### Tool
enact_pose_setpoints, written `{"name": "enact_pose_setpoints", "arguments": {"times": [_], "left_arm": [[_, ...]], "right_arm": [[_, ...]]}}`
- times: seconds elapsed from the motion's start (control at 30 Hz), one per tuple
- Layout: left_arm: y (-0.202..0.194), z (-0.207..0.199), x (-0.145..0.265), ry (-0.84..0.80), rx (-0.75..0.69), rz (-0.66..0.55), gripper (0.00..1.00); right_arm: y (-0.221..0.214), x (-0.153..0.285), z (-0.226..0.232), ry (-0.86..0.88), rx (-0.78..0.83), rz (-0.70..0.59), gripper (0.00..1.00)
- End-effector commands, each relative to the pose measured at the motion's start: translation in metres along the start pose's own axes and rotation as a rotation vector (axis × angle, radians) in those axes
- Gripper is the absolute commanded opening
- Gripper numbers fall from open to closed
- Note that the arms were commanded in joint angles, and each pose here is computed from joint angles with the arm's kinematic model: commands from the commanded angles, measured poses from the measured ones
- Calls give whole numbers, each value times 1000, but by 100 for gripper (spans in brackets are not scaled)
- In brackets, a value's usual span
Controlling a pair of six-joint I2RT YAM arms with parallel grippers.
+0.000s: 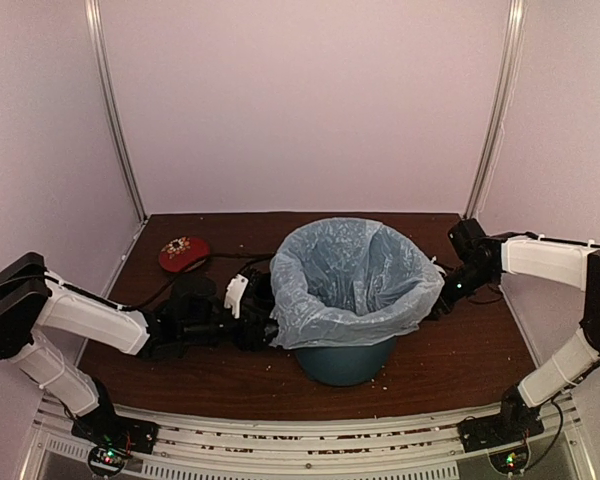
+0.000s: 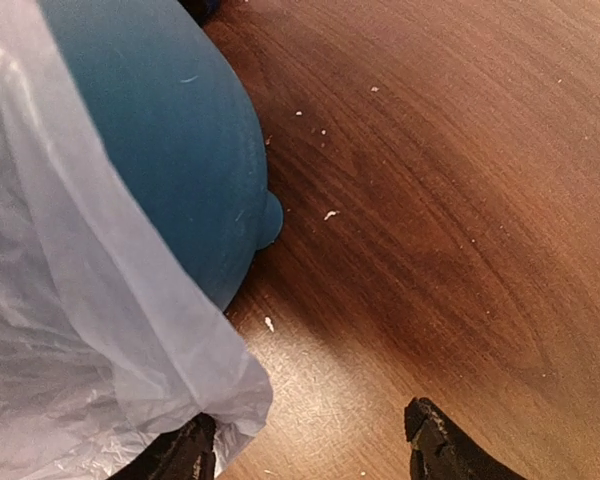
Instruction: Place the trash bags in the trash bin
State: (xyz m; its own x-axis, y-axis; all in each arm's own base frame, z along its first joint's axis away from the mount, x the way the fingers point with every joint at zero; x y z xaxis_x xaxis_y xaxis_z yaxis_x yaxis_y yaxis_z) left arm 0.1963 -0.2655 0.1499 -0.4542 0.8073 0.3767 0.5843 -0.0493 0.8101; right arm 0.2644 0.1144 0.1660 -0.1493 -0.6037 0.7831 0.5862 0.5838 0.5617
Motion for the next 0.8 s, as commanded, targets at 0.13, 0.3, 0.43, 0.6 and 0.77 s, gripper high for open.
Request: {"name": "enact_pose_setpoints", "arguments": {"times": [0.13,0.3,0.43,0.6,0.77], "left_arm": [[-4,5,-4,0,14,-33,68],[12,-4,11,-7,-21,-85,67],[27,-10,25,29,-53,-94,69],[37,-13,39,80,-58,-92,72],[38,-11,53,124,-58,-113,73]], "right_arm": [[-2,-5,-2,-9,-4,23,65],[13,19,9,-29,49,-37,65],[17,38,17,-66,97,-28,69],[16,57,24,-122,129,11,71],[18,66,23,-205,108,-42,71]]}}
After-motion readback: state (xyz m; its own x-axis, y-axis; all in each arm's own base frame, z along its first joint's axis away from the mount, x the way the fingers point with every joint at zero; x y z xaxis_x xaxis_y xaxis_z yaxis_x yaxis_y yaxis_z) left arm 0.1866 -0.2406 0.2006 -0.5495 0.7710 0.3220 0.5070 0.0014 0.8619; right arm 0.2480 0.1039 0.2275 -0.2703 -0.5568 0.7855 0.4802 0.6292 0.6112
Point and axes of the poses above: each gripper's point midway between its finger pads, its own x axis back along the fingers, its own z axis along the line the jaws close on, y = z × x, the point moved 9 cm from there along x, back along the fingers, and after that the axes turned 5 degrees about x, right-handed, at the moved point
